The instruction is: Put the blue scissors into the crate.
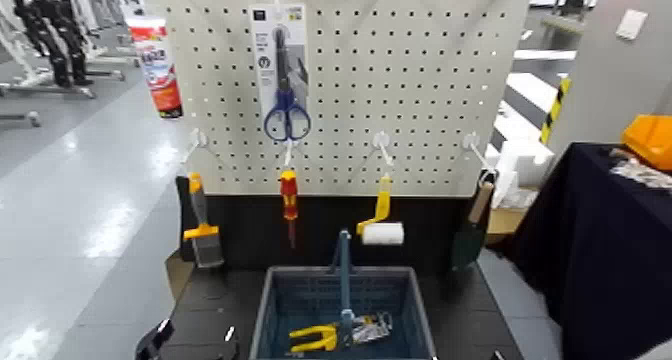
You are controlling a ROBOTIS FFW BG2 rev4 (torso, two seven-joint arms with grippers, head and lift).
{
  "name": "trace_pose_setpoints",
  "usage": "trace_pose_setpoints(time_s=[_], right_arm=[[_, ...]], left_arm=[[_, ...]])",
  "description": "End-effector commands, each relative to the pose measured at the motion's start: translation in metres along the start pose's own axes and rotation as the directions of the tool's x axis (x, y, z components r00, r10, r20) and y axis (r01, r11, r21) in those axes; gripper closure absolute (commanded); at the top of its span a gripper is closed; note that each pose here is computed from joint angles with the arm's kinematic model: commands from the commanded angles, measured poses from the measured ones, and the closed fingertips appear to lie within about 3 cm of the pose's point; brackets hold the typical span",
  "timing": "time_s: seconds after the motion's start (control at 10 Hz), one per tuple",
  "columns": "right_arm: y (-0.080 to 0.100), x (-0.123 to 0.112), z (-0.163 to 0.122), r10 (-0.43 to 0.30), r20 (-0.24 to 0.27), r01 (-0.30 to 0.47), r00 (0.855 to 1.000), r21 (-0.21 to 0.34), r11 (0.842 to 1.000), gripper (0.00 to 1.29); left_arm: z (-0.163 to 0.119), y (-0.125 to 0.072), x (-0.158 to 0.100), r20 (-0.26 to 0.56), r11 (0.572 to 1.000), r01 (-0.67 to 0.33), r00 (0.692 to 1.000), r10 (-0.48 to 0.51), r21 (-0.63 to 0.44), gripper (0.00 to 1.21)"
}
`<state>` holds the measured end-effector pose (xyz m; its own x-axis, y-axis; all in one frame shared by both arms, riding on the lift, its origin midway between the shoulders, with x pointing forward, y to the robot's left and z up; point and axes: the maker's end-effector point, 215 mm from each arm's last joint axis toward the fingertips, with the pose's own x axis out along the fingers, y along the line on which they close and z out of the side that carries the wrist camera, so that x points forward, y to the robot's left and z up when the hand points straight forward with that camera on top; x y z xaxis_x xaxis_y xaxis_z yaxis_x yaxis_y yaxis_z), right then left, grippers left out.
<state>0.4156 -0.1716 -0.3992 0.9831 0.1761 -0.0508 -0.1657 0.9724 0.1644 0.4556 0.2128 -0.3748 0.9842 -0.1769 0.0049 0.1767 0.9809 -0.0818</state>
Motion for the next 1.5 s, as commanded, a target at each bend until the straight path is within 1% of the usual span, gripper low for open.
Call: trace_pose_setpoints(time_s=[0.1, 0.5, 0.7, 1.0, 1.2, 1.5], right_arm=[[0.000, 0.000, 0.000, 0.000, 0.000, 0.000, 1.000, 0.000, 1.000, 0.18], [0.000, 0.000, -0.001, 0.003, -0.003, -0.003, 1.000, 0.000, 1.000, 0.18], [0.001, 0.000, -0.001, 0.006, -0.001, -0.006, 1.000, 0.001, 1.000, 0.18], [0.002, 0.001, -0.001, 0.008, -0.003, -0.008, 1.000, 0.006, 1.000, 0.18], [0.004, 0.002, -0.002, 0.013, -0.004, -0.013, 1.000, 0.007, 1.000, 0.18], [0.005, 0.007, 0.002, 0.019, 0.004, -0.019, 1.000, 0.006, 1.000, 0.18]], left_arm=[[0.001, -0.006, 0.004, -0.001, 1.000, 0.015, 1.000, -0.015, -0.022, 0.15], [0.003, -0.008, 0.007, 0.003, 0.999, 0.020, 1.000, -0.020, -0.027, 0.15], [0.015, -0.005, 0.015, 0.026, 0.999, 0.029, 0.999, -0.029, -0.020, 0.15], [0.044, 0.000, 0.039, 0.057, 0.996, 0.087, 0.994, -0.088, 0.018, 0.17], [0.063, 0.000, 0.057, 0.062, 0.987, 0.159, 0.985, -0.161, 0.035, 0.17], [0.107, 0.001, 0.085, 0.110, 0.974, 0.208, 0.970, -0.217, 0.092, 0.17]])
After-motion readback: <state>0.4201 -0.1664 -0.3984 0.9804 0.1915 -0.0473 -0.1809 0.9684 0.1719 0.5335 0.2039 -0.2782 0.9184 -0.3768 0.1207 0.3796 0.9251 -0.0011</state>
